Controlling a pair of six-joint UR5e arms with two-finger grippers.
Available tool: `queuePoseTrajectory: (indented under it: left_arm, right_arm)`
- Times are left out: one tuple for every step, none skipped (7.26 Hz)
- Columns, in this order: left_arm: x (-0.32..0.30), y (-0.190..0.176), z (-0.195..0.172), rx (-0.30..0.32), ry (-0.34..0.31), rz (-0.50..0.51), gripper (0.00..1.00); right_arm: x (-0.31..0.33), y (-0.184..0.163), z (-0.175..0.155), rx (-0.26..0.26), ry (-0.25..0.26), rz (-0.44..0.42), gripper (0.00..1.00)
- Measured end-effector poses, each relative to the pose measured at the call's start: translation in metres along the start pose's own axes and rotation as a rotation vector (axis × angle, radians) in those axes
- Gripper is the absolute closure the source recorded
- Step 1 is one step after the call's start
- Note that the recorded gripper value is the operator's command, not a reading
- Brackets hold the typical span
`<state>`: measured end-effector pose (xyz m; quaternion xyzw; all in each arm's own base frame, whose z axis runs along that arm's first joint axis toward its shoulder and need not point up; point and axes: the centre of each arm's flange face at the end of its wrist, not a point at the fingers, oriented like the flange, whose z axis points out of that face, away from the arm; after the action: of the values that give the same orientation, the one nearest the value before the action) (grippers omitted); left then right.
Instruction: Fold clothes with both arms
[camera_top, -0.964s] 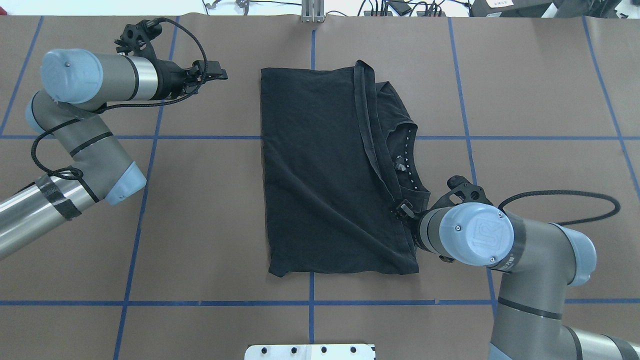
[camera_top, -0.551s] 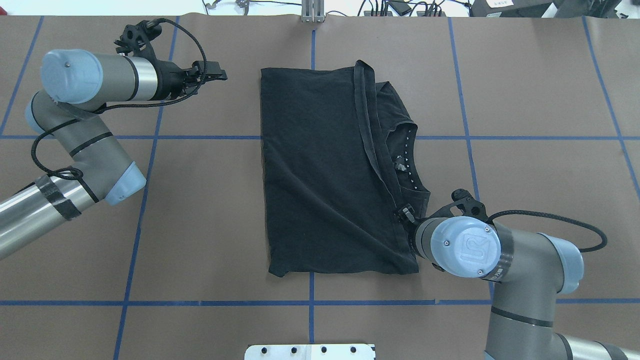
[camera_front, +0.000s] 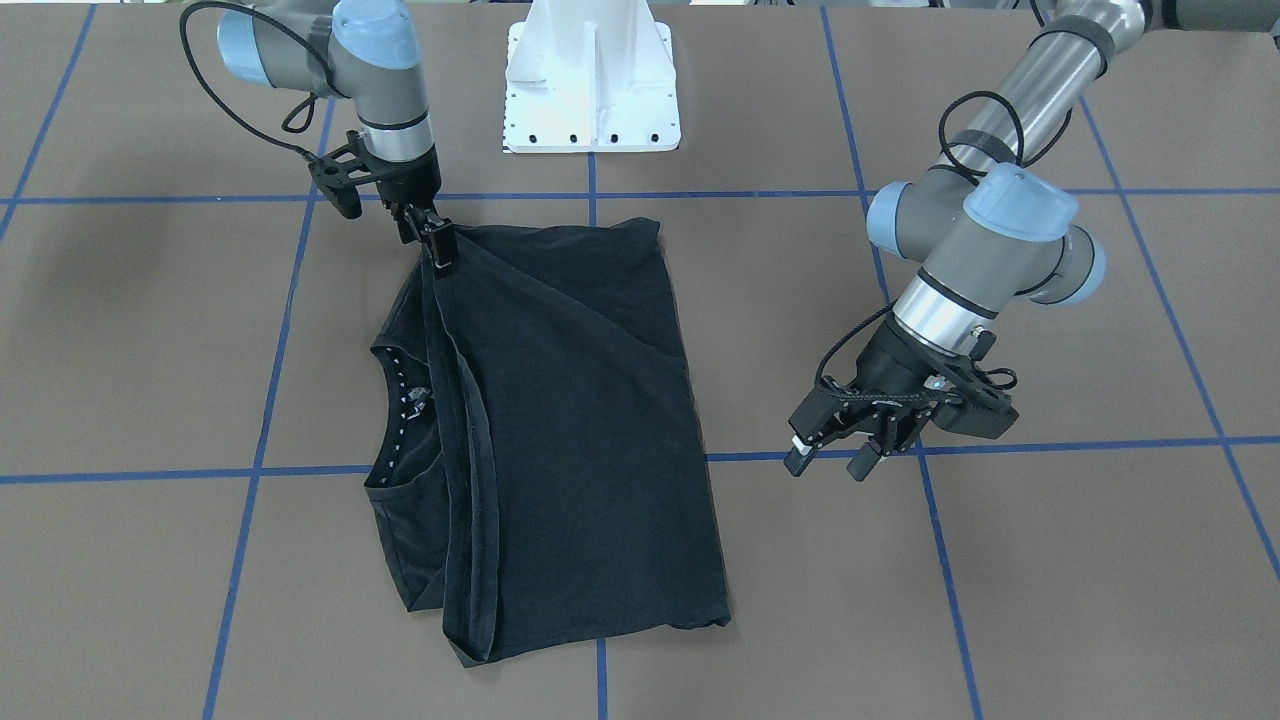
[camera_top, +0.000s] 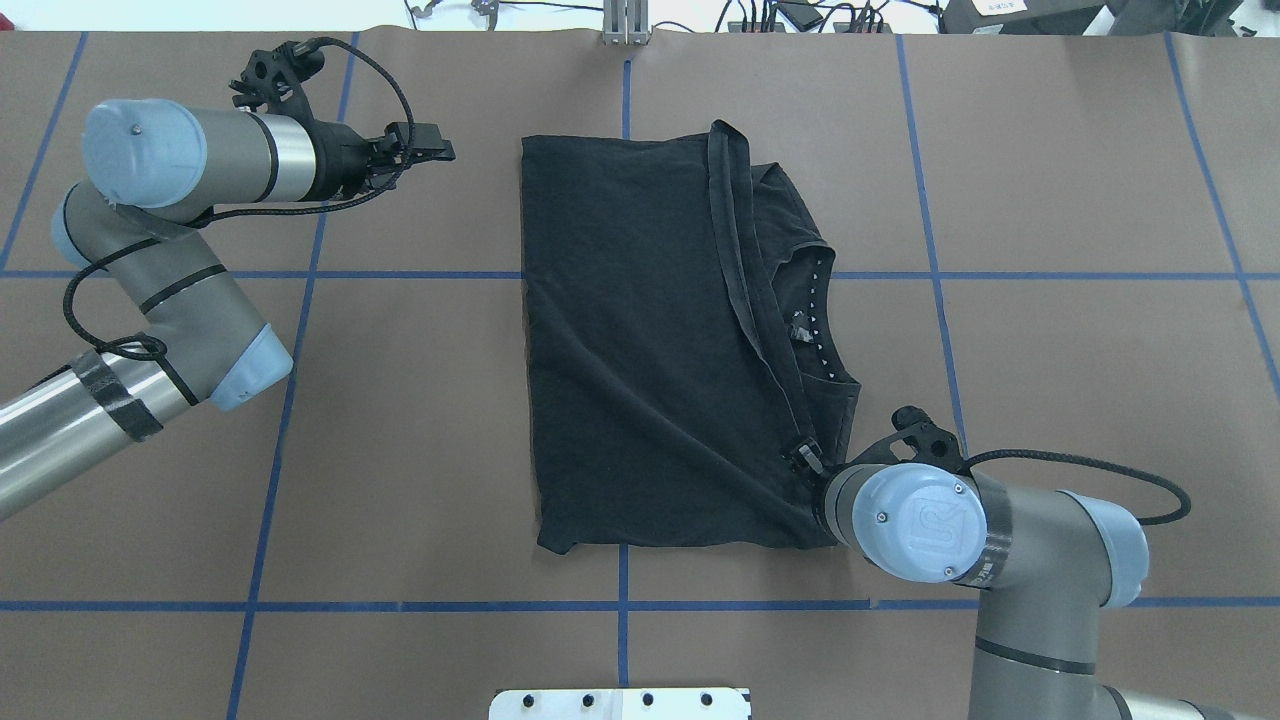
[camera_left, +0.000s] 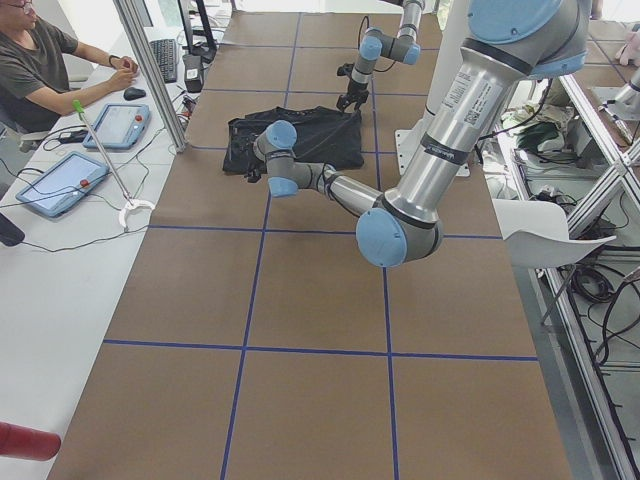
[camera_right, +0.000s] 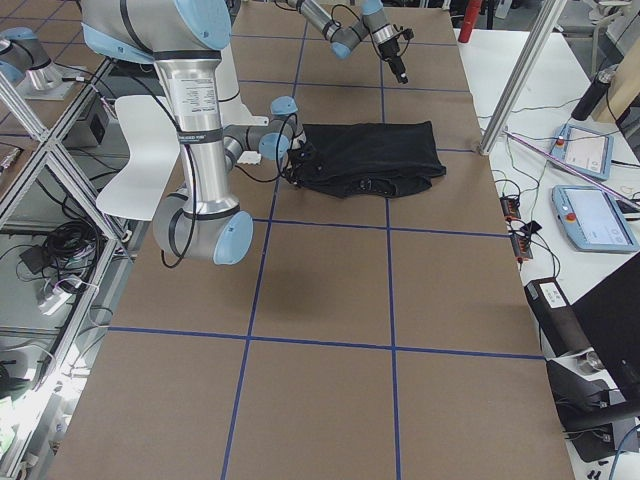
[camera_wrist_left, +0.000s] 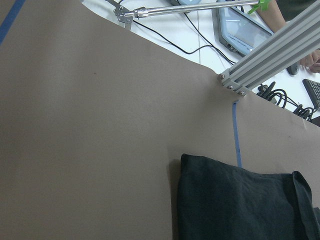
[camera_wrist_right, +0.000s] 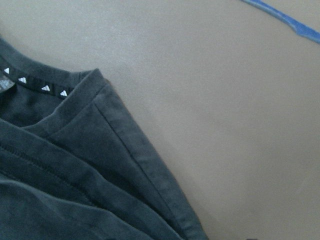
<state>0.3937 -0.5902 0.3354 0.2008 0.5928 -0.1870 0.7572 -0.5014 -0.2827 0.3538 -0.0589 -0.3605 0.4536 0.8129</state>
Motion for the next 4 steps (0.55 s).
queuePoseTrajectory:
  left_arm:
    - [0.000,0.000,0.000,0.000,0.000,0.000,0.00]
    - [0.000,0.000,0.000,0.000,0.000,0.000,0.00]
    - [0.000,0.000,0.000,0.001,0.000,0.000,0.00]
    - [0.000,0.000,0.000,0.001,0.000,0.000,0.00]
  right_arm:
    - [0.006,0.003,0.003,-0.001,0.008,-0.007,0.01]
    - [0.011,0.008,0.005,-0.003,0.016,-0.014,0.01]
    - [0.014,0.012,0.006,-0.007,0.020,-0.020,0.04]
    - [0.015,0.015,0.006,-0.011,0.021,-0.023,0.21]
